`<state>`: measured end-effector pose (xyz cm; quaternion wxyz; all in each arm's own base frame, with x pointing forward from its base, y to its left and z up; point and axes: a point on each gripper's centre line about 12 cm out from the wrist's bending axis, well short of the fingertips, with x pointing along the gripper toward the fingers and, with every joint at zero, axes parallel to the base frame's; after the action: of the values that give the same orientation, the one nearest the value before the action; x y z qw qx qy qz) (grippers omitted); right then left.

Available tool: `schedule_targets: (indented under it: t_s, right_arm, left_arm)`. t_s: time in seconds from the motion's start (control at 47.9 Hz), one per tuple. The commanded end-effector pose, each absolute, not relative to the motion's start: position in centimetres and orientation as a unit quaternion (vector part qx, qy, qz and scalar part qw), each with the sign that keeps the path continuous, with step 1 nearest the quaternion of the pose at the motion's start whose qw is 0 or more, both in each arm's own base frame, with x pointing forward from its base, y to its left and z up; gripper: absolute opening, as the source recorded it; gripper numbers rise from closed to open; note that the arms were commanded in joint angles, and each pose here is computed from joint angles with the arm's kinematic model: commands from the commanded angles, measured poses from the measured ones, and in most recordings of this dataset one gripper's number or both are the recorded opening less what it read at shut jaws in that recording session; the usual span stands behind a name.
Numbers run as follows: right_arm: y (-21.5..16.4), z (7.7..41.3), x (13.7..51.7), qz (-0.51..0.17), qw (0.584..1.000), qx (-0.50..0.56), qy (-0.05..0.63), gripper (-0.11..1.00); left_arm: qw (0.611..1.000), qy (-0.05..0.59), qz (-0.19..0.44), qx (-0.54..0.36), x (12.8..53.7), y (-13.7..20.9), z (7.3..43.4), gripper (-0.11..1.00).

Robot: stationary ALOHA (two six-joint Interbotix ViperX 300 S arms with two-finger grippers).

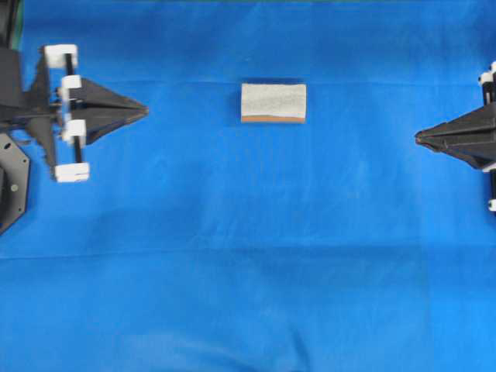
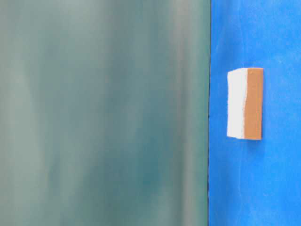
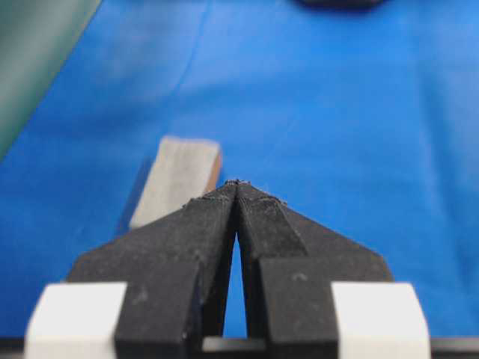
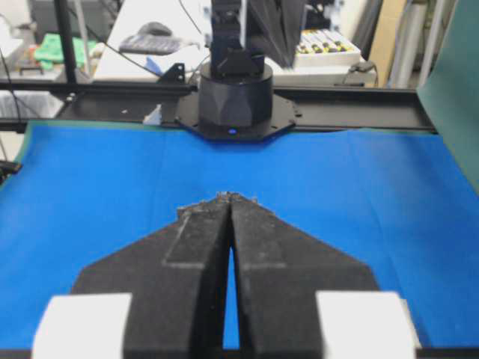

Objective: Hand over the sponge with the left arm and wipe it with the right arm.
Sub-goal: 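Move the left gripper open toward the grey-and-orange sponge, then close the left gripper on the sponge's near end and lift it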

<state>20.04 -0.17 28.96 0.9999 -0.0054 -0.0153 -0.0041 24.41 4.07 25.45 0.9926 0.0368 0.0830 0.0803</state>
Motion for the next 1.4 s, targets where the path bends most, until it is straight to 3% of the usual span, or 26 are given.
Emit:
schedule_targets:
  t_s: [0.0,0.084,0.251,0.355,0.772,1.378]
  right_arm:
    - [-0.2,29.9,20.3,-0.005,1.0,-0.004,-0.027,0.0]
    - [-0.2,30.0,20.3,-0.005,1.0,-0.004,-0.026,0.0]
    - [-0.2,29.9,20.3,-0.005,1.0,-0.005,-0.025,0.0]
    - [-0.2,29.8,20.3,-0.005,1.0,-0.003,-0.021,0.0]
    - [-0.2,29.2,20.5,-0.005,1.0,-0.004,-0.005,0.0]
    - [-0.2,29.0,20.7,-0.005,1.0,-0.003,-0.001,0.0]
  left_arm:
    - [0.991,0.081,0.096,0.038,25.8,5.1,26.0,0.05]
    - [0.988,0.106,0.11,0.035,27.3,6.3,25.1,0.24]
    - [0.98,0.161,0.11,0.049,31.1,7.7,22.5,0.76]
    - [0.973,0.192,0.107,0.065,33.3,8.4,20.7,0.93]
    - [0.96,0.246,0.113,0.071,39.3,11.5,15.3,0.94]
    - [0.948,0.278,0.119,0.099,40.7,13.7,10.2,0.94]
